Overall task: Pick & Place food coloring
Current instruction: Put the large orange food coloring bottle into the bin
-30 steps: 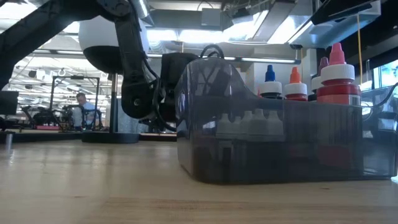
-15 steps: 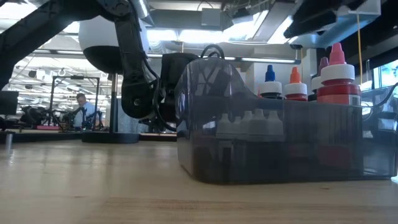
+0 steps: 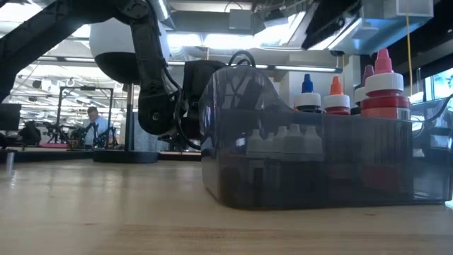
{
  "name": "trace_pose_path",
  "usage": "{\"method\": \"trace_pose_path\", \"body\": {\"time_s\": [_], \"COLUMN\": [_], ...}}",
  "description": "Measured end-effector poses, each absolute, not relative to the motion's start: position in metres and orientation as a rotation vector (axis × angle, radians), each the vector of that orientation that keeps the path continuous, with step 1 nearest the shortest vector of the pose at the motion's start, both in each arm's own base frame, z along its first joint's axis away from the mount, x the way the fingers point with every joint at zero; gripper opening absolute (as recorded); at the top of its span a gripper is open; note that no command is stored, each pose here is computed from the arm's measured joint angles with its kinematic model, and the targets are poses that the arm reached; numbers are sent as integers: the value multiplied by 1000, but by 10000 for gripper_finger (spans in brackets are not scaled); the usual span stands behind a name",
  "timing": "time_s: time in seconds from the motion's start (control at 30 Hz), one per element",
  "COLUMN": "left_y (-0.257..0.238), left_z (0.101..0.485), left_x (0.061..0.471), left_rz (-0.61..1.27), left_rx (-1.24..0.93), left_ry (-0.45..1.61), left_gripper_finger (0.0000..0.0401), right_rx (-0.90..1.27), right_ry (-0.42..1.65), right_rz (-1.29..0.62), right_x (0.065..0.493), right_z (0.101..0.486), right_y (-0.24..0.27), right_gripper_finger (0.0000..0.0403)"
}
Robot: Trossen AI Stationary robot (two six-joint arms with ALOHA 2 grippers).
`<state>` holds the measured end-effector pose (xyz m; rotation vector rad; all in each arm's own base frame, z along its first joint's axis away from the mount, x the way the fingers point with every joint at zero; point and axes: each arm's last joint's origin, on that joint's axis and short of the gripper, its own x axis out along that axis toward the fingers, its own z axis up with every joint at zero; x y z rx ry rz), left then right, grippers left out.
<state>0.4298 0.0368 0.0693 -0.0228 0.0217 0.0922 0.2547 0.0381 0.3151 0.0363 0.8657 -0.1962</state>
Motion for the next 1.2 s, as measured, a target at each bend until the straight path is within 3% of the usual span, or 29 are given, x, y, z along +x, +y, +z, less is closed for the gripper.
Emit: {"method": "trace_pose_path", "body": {"time_s": [0.23, 0.77, 0.93, 1.2], "left_y": [37, 37, 36, 35], "left_z": [69, 69, 69, 69], "left_x": [430, 430, 430, 430], "left_rz": [92, 93, 90, 88], "left_rx": [-23, -56, -32, -32], "left_ry": [23, 26, 28, 27], "left_gripper_finger": [130, 131, 165, 219], "right_rx": [52, 28, 23, 20], "right_ry": [1060, 1242, 1262, 1268], "right_rz": [-230, -110, -113, -107], "right_x": [274, 304, 308, 313], "right_z": [285, 236, 228, 221], "right_y": [5, -15, -20, -21], "right_gripper_finger": [271, 271, 264, 220]}}
